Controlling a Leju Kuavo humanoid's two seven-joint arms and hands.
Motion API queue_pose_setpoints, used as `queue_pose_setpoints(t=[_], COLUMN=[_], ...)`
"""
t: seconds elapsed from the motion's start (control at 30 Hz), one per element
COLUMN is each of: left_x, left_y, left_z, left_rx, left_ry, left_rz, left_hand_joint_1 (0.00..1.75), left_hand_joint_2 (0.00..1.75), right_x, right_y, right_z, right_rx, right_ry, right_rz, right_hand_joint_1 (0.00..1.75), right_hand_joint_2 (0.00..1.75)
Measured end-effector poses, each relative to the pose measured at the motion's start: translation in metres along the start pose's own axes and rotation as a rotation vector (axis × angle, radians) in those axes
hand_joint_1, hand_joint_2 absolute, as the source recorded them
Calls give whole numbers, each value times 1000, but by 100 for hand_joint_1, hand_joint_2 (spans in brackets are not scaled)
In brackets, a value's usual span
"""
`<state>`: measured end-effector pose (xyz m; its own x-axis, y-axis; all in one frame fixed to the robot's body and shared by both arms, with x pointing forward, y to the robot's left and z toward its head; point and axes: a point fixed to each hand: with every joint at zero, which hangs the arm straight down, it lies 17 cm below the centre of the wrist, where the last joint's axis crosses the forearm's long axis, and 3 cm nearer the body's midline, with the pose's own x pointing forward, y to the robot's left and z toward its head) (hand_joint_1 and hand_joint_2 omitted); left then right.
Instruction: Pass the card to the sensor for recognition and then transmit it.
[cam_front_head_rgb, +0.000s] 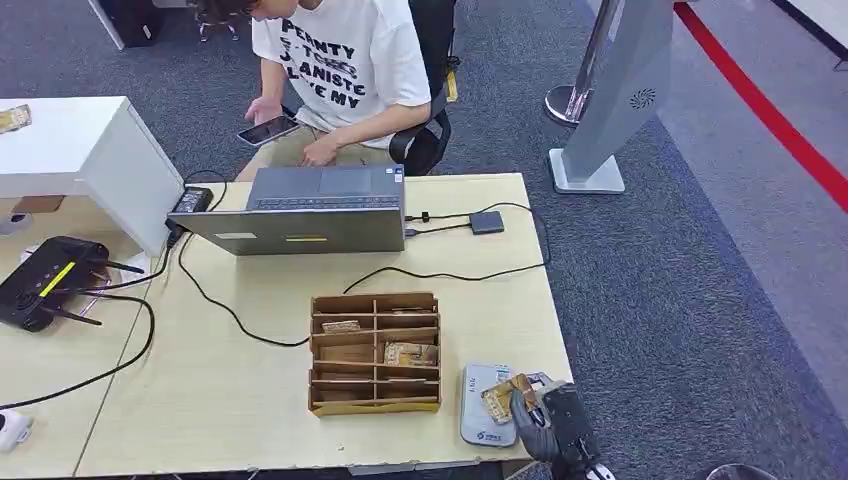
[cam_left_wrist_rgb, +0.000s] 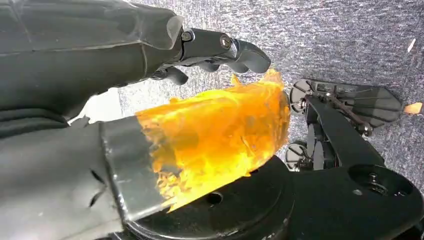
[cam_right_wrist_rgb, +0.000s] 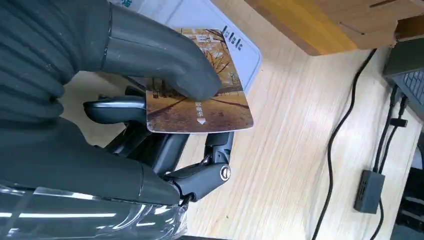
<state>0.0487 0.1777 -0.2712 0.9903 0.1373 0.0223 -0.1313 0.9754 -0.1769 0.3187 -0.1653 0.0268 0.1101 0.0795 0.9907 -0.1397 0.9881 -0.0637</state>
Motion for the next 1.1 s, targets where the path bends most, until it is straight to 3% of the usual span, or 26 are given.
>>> queue_pose_setpoints(t=[1.1], left_x=[0], left_y=[0], left_z=[0], left_rx=[1], left_ry=[1], left_rz=[-5], left_hand_joint_1=[0], left_hand_joint_2=[0], right_x=[-13], right_y=[11], right_z=[-4], right_rx=[-8], right_ry=[22], right_rz=[106], right_hand_joint_1=[175], right_hand_joint_2=[175])
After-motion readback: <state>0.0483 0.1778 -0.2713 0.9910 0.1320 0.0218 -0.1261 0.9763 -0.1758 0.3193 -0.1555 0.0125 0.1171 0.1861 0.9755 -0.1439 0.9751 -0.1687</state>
